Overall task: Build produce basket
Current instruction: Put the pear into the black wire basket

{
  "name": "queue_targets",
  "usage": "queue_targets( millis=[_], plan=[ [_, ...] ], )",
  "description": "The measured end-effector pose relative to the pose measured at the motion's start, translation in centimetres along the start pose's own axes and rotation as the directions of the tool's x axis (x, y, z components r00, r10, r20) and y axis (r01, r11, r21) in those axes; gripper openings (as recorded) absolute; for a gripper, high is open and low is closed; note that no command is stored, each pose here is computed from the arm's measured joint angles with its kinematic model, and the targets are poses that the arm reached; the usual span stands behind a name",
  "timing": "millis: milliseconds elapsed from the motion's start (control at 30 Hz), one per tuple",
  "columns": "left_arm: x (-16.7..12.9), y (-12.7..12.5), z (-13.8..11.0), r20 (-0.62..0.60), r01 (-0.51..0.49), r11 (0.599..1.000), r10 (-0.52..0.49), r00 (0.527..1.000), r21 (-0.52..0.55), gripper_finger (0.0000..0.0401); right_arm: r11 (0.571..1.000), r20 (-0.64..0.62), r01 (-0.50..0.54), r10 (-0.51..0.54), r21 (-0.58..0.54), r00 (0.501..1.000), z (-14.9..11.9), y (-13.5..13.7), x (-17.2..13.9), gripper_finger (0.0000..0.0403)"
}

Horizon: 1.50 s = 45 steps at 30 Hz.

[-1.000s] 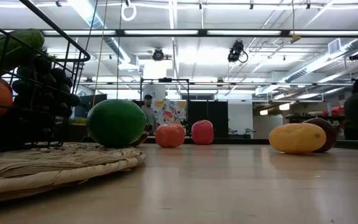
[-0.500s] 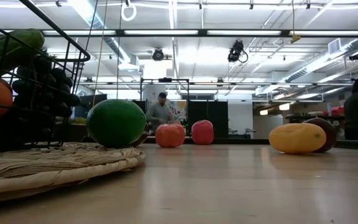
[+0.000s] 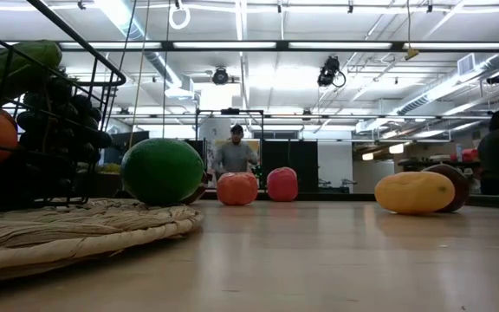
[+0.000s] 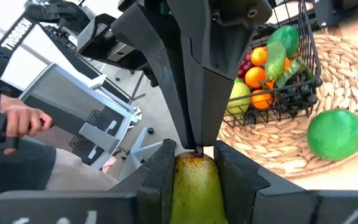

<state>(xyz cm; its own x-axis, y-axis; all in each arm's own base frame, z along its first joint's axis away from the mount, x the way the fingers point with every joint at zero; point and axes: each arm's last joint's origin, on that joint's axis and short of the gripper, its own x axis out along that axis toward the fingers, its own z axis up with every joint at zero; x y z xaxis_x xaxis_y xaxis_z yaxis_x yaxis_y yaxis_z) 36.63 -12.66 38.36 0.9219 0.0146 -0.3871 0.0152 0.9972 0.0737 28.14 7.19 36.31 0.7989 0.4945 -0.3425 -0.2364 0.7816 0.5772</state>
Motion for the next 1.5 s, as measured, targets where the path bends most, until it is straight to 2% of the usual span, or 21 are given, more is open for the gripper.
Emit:
queue_targets(
  millis=[233,467,667,800,1133,1367,1500],
  plan=[
    [-0.3,0.1,0.0,-0.002,-0.01,1.0,0.01,1.0,0.004,0.001,1.0,0.003,0.015,-0.015,0.009,1.0,0.0,-0.1,0.0,0.0104],
    [-1.4,0.5,0.1,-0.031,-0.01,1.0,0.011,0.999,0.01,0.001,0.998,0.057,0.042,-0.044,0.035,0.997,0.4,0.0,-0.2,0.0207],
    [-3.0,0.7,-0.2,-0.091,-0.009,1.0,0.008,0.996,-0.012,0.001,0.997,0.042,0.056,-0.058,0.044,0.997,0.4,-0.3,-0.2,0.0254],
    [-4.6,0.2,-0.3,-0.128,0.01,1.0,-0.013,0.992,-0.021,0.001,0.996,0.044,0.068,-0.07,0.052,0.997,0.5,-0.6,-0.3,0.0262],
    [-8.1,-2.0,-2.5,-0.342,0.046,0.998,-0.053,0.938,-0.03,0.001,0.994,0.046,0.092,-0.095,0.064,0.994,0.8,-1.3,-0.6,0.0259],
    [-9.6,-3.3,-4.2,-0.481,0.026,0.999,-0.043,0.876,-0.042,0.0019,0.993,0.033,0.1,-0.103,0.068,0.994,0.6,-1.4,-0.6,0.0259],
    [-10.7,-3.9,-5.0,-0.543,0.003,0.999,-0.031,0.839,-0.054,0.001,0.991,0.015,0.111,-0.113,0.073,0.994,0.5,-1.5,-0.6,0.0259]
  ],
)
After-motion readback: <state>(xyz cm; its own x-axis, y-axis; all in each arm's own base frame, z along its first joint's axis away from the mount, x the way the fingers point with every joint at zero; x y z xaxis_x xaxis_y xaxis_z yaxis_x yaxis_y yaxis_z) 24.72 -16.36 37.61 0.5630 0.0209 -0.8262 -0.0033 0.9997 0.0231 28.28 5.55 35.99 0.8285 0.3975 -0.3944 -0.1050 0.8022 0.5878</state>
